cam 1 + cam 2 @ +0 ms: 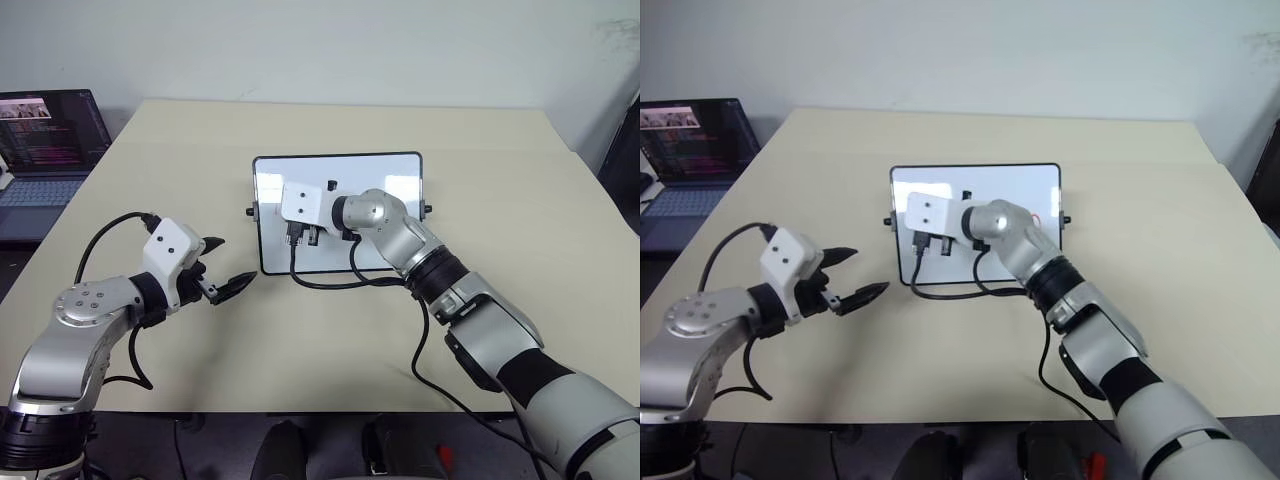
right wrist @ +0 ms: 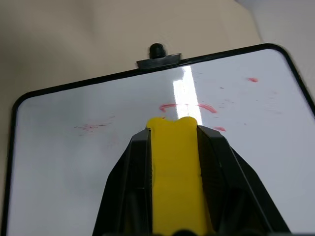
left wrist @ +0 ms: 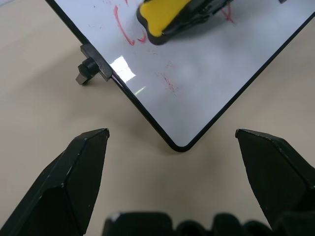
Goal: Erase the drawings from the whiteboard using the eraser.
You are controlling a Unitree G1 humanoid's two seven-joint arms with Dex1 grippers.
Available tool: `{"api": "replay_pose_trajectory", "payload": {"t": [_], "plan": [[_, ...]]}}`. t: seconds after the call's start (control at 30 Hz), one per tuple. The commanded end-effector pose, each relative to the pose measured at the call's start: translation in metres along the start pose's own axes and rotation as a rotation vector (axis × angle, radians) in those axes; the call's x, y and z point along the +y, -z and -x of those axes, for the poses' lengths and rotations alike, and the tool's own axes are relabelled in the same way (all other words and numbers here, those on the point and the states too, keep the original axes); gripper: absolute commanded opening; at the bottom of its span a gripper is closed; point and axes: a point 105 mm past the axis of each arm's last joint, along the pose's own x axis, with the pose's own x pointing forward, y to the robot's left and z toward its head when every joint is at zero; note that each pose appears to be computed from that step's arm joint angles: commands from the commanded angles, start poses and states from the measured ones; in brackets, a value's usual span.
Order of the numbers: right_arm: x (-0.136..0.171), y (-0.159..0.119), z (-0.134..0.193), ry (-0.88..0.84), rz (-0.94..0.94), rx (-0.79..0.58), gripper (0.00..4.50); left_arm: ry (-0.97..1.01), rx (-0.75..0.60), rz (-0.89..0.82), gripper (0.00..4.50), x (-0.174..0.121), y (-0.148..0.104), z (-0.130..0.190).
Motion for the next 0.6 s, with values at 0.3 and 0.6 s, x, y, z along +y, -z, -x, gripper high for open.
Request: {"api": "replay_pose_trajectory", "payload": {"t": [0.3, 0.6], "plan": [[0.001, -0.001, 0.000, -0.036, 0.001, 0.004, 0.98, 0.002, -0.031, -0.027, 4.50, 0.001, -0.008, -0.002], [-0.024, -0.011, 0.003, 0.106, 0.036, -0.029, 0.98, 0.013, -0.035, -0.030, 4.50, -0.001, -0.009, -0.003]]}}
